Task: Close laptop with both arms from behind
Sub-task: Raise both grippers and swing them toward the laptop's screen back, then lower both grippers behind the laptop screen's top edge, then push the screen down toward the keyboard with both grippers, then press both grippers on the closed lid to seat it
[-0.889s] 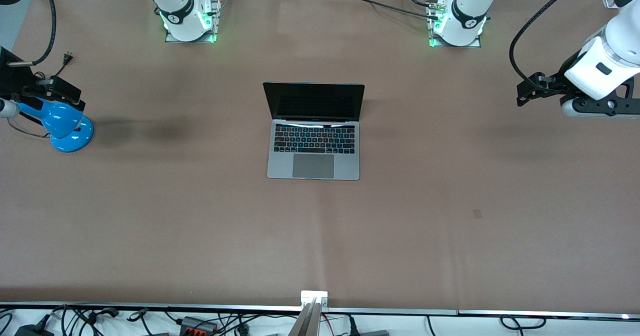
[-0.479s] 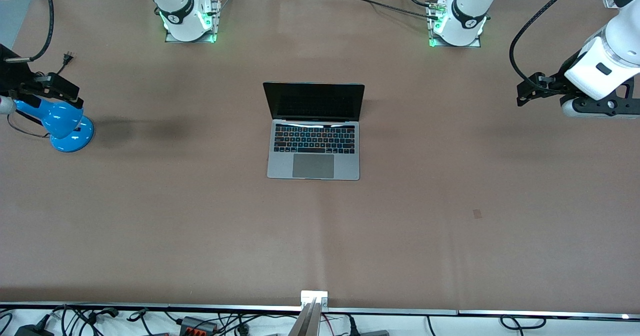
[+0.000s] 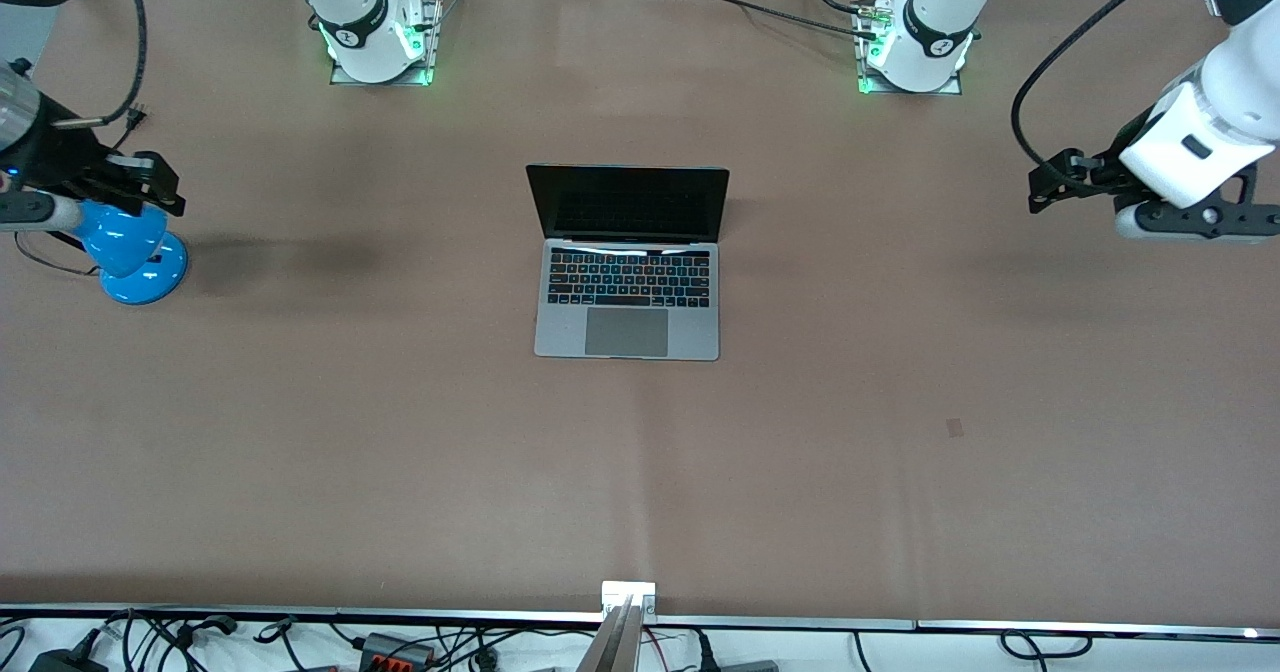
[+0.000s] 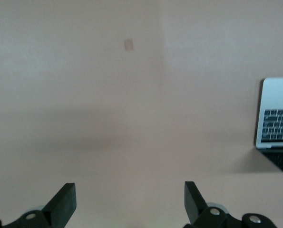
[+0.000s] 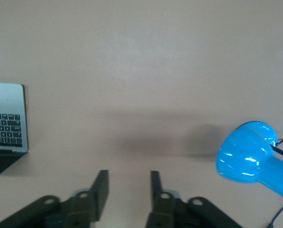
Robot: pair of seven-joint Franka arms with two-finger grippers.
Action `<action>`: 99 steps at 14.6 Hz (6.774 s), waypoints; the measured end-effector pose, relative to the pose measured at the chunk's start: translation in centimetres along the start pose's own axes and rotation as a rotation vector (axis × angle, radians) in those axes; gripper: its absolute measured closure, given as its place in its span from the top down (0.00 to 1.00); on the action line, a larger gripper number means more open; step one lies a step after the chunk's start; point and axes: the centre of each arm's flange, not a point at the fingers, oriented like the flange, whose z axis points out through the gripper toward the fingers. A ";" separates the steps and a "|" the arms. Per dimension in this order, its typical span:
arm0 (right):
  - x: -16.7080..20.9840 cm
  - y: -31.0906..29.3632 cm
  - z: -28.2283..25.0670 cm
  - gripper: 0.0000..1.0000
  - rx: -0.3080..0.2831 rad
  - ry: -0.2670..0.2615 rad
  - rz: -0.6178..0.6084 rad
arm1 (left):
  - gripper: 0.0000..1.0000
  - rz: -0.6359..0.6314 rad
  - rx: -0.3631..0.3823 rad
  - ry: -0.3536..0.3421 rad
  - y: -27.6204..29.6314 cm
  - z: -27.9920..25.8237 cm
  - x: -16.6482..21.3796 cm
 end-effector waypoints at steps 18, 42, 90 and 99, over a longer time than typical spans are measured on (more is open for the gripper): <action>-2.8 -13.0 9.8 0.01 0.084 -0.319 -0.125 | 0.01 0.120 0.015 -0.245 3.7 3.7 0.3; -12.6 -37.3 22.3 0.01 0.092 -0.401 -0.167 | 0.01 0.387 -0.253 -0.242 27.7 17.7 -19.8; 4.9 -35.6 33.1 0.01 0.141 -0.250 0.021 | 0.01 0.235 -0.469 0.289 30.1 36.0 5.2; 5.7 -36.1 38.5 0.01 0.120 -0.221 0.022 | 0.01 0.241 -0.451 0.311 31.5 39.1 5.6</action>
